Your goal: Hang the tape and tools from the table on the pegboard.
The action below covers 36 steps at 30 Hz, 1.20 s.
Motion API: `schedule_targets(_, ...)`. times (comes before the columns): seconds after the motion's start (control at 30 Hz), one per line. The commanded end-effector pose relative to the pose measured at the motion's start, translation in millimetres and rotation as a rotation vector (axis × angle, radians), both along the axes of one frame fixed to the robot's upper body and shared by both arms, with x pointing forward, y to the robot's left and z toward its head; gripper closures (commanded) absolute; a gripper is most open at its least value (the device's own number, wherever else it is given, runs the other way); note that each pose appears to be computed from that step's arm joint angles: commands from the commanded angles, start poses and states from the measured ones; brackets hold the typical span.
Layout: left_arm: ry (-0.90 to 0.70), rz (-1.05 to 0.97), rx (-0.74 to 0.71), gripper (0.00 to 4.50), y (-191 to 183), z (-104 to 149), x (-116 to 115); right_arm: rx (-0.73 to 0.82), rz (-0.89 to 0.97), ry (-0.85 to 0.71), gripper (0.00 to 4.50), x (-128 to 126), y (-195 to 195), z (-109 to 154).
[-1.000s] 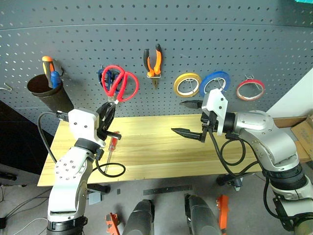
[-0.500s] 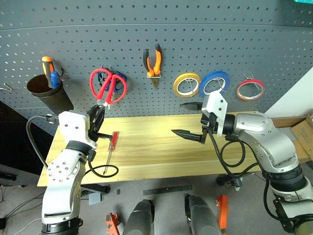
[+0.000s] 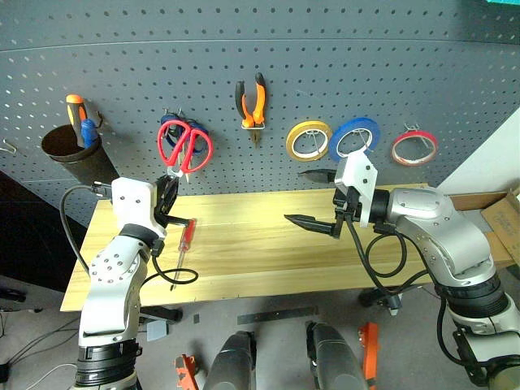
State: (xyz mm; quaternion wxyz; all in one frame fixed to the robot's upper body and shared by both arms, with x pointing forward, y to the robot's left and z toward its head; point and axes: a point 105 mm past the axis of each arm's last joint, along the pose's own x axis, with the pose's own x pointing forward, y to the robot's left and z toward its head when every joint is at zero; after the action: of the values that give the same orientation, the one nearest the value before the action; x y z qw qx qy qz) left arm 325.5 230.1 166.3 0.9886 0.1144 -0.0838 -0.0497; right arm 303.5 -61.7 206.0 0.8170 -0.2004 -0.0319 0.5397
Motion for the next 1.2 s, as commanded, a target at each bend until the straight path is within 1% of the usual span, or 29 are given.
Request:
schedule_targets(0.03,0.008,-0.024,-0.006,4.22,-5.3,-4.5,-4.0,0.012,0.025,-0.067,0.0,-5.9,5.1,13.5)
schedule_targets(0.13,0.024,-0.023,-0.015,4.22,-5.5,-10.8,-6.1,0.018,0.026,-0.075,0.0,-6.0,6.5,14.8)
schedule_targets(0.23,0.027,-0.002,-0.006,3.2,-1.5,-13.5,-7.0,0.046,0.023,-0.087,0.0,-5.2,8.8,20.0)
schedule_targets(0.27,0.028,-0.002,-0.004,2.91,-0.9,-14.1,-7.4,0.067,0.025,-0.092,0.0,-5.4,10.2,23.6)
schedule_targets(0.43,0.045,0.01,-0.026,1.16,3.1,-18.3,-8.8,0.181,0.064,-0.136,0.0,-12.0,18.0,44.3)
schedule_targets(0.47,0.047,0.014,-0.035,0.88,4.1,-18.9,-9.0,0.195,0.071,-0.15,0.0,-13.3,19.2,47.8)
schedule_targets(0.53,0.053,0.015,-0.051,0.1,4.8,-20.0,-9.3,0.219,0.083,-0.181,0.0,-15.5,21.3,53.9)
schedule_targets(0.57,0.057,0.015,-0.058,0.01,4.8,-20.8,-9.6,0.226,0.086,-0.192,0.0,-16.2,22.0,56.0)
schedule_targets(0.67,0.089,0.015,-0.069,0.01,5.4,-28.3,-11.7,0.245,0.088,-0.21,0.0,-17.0,23.0,60.0)
schedule_targets(0.77,0.186,0.038,-0.054,0.01,10.8,-49.7,-13.1,0.232,0.079,-0.205,0.0,-15.9,22.8,56.1)
schedule_targets(0.8,0.232,0.058,-0.055,0.01,15.0,-59.1,-12.4,0.218,0.069,-0.188,0.0,-15.0,22.8,51.2)
schedule_targets(0.87,0.288,0.085,-0.056,0.01,20.4,-69.6,-11.7,0.199,0.054,-0.162,0.0,-14.1,23.2,44.2)
schedule_targets(0.93,0.432,0.132,-0.07,0.01,31.7,-96.2,-8.2,0.133,-0.048,-0.062,0.0,-3.8,24.5,18.9)
schedule_targets(1.0,0.554,0.17,-0.1,0.01,40.8,-116.9,-5.7,0.098,-0.114,0.018,0.0,0.5,27.8,0.6)
schedule_targets(1.07,0.623,0.198,-0.126,0.01,48.1,-127.5,-1.0,0.111,-0.16,0.081,0.0,2.2,34.7,-7.4)
schedule_targets(1.2,0.742,0.211,-0.172,0.01,53.9,-149.2,10.5,0.096,-0.167,0.115,0.0,-1.4,53.8,-18.2)
